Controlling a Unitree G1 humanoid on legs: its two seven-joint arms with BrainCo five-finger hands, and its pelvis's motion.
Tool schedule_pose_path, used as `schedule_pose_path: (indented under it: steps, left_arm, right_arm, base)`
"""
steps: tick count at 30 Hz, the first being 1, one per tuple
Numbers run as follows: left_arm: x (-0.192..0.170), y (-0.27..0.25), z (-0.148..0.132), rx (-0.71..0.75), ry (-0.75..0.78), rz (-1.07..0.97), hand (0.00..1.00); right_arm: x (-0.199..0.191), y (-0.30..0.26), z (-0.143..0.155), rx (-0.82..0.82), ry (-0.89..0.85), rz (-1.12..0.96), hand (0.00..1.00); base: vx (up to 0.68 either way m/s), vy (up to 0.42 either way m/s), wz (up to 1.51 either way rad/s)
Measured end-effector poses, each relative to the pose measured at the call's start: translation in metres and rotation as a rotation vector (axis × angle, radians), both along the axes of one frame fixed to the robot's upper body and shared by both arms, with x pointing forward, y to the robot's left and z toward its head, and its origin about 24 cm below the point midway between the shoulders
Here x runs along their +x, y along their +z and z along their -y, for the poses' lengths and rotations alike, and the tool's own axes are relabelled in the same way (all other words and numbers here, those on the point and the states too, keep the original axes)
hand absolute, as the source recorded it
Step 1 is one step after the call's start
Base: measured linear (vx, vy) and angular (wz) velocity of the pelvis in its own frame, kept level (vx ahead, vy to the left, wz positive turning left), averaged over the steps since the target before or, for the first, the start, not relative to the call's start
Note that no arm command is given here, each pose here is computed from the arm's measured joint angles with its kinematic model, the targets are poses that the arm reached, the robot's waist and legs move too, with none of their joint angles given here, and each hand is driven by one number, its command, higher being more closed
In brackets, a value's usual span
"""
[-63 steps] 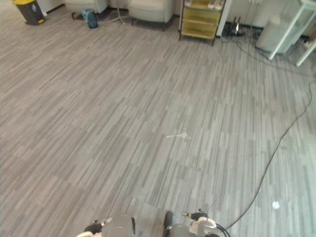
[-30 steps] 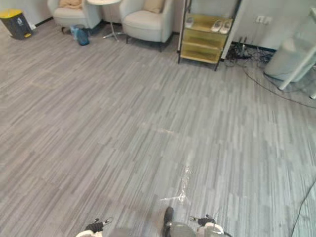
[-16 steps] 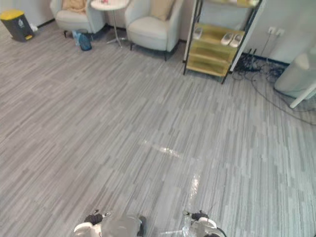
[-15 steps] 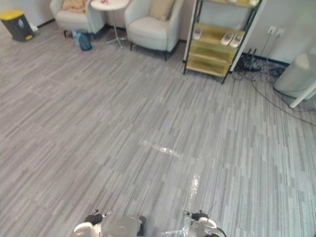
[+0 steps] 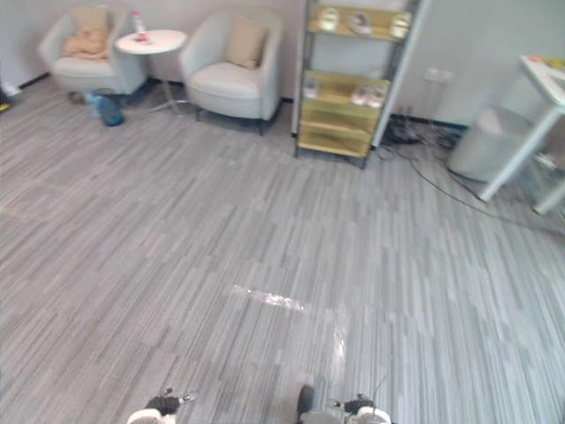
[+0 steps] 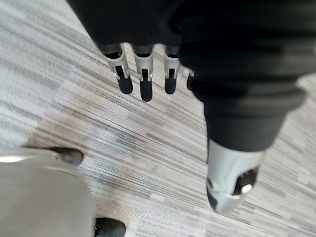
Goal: Pick up cushions and gather them together orderly.
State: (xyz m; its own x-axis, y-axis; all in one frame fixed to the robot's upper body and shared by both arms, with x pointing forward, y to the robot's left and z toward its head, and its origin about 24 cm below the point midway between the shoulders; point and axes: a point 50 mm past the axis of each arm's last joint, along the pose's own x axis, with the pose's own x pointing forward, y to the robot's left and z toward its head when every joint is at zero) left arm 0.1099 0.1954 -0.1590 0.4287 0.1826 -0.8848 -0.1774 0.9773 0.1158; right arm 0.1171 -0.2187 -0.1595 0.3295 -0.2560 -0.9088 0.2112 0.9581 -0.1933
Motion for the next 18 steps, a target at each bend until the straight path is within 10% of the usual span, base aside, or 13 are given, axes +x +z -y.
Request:
schedule_pose_path:
  steps: [18]
  left_arm:
    - [0.014, 0.004, -0.006, 0.014, -0.007, 0.027, 0.0]
  right_arm:
    - [-0.005, -0.004, -0.013, 0.037, -0.04, -0.007, 0.0]
  base:
    - [0.21, 0.077, -0.11]
